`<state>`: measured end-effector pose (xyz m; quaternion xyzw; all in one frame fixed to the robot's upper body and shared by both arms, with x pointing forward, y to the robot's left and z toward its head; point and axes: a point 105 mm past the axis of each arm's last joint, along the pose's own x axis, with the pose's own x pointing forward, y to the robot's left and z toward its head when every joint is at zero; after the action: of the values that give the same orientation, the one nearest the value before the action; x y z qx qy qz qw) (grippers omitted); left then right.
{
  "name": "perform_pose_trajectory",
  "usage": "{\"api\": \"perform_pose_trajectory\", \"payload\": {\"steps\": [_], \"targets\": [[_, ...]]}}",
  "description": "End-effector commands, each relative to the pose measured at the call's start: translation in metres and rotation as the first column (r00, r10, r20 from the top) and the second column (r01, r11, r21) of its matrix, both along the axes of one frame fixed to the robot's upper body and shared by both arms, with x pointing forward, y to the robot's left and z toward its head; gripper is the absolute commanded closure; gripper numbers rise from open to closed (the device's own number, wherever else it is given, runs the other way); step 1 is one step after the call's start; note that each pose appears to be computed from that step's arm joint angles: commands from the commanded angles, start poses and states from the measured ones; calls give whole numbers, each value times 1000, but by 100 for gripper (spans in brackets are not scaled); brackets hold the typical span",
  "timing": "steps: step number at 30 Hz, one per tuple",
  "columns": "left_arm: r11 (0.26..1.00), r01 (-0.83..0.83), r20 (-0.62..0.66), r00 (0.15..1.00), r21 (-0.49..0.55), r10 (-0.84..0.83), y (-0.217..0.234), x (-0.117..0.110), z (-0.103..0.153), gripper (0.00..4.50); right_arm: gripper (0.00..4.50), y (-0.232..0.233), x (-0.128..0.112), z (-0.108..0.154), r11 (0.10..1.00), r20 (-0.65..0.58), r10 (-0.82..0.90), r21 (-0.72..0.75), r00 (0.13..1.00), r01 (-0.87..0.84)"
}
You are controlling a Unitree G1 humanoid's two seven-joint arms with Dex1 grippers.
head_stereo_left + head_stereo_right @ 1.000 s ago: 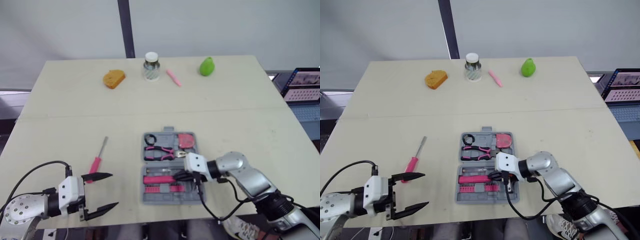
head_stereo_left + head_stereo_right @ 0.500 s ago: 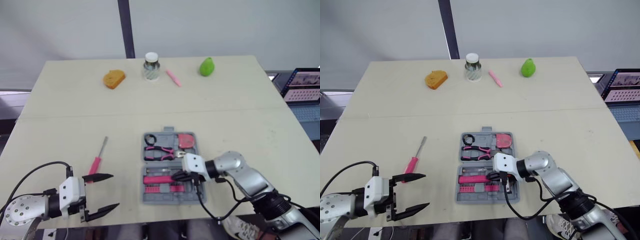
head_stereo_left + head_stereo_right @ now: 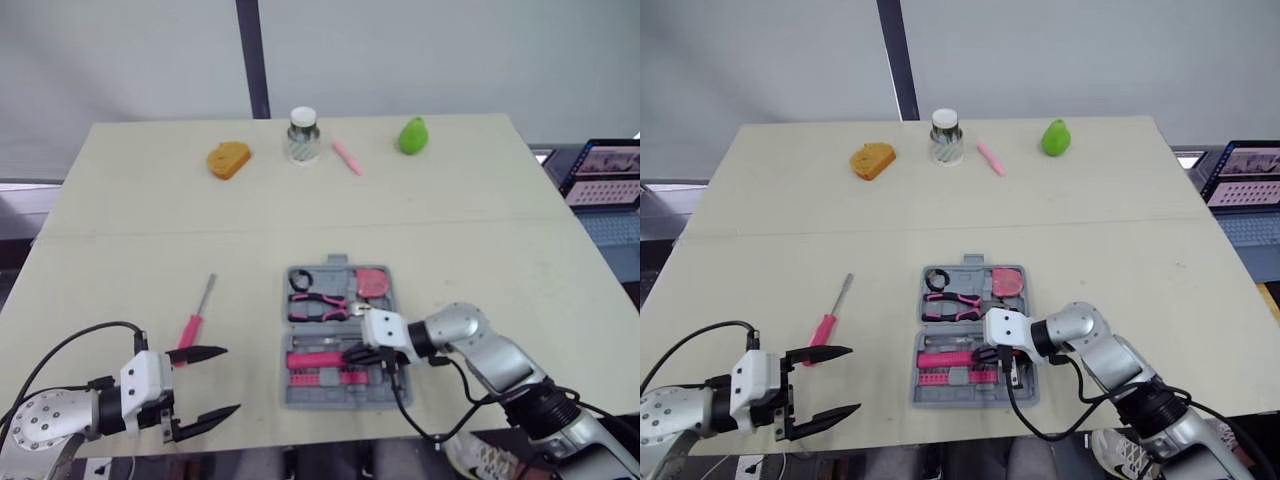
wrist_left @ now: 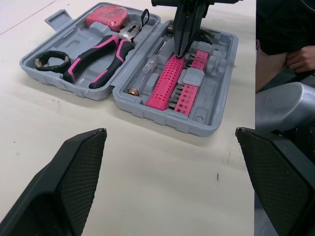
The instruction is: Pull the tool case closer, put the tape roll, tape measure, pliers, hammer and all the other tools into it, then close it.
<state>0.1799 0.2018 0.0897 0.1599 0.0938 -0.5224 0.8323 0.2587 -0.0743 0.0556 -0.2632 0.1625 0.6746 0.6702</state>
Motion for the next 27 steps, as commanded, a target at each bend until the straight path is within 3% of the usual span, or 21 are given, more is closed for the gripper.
{"api": "perform_pose_trajectory", "payload": {"steps": [1,27], "targets": [[1000,5,29,1000,-6,-5,-3,0,8,0,446,-10,-3,-22,996,-73,-47,-84,996,41],[1000,-4,35,999,3,4,-8,5,22,0,446,-14,-9,-53,986,-204,-117,-142,972,89]]}}
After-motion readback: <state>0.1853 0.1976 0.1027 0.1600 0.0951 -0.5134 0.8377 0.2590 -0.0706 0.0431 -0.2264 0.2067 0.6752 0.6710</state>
